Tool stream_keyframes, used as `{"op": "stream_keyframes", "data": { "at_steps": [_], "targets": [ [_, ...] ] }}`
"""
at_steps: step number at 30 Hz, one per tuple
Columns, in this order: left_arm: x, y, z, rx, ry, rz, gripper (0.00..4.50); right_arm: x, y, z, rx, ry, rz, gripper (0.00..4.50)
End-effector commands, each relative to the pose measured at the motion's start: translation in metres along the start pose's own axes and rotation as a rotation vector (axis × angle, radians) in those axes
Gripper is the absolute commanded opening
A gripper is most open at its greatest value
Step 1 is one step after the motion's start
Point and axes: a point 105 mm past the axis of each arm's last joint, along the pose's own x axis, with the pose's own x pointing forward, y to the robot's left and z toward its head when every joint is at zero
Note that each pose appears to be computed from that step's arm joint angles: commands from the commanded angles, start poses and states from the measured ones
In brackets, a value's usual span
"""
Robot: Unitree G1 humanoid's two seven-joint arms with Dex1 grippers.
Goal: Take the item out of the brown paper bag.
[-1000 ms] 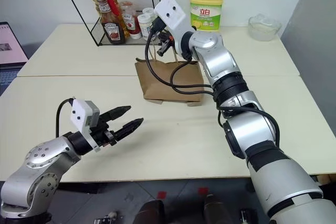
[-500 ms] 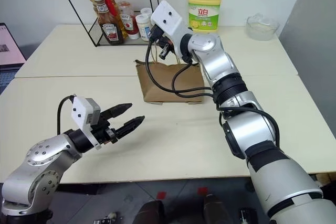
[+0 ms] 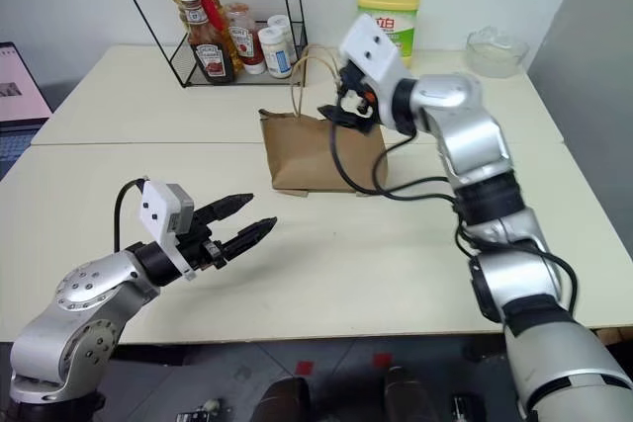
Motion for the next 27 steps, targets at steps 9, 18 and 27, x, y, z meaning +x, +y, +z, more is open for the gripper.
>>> {"op": "stream_keyframes", "data": {
  "at_steps": [9, 18, 27],
  "targets": [
    [0.012, 0.019, 0.033, 0.077, -0.088, 0.015, 1.22, -0.1, 0.065, -0.001, 0.17, -0.044, -0.033, 3.78],
    [0.046, 0.062, 0.073, 0.218, -0.095, -0.012, 0.03, -0.119, 0.096, -0.007, 0.23, -0.065, -0.191, 3.78],
    [0.099, 0.123, 0.112, 0.336, -0.086, 0.096, 0.03, -0.132, 0.092, 0.0, 0.219, -0.1, -0.304, 3.78]
  ]
}}
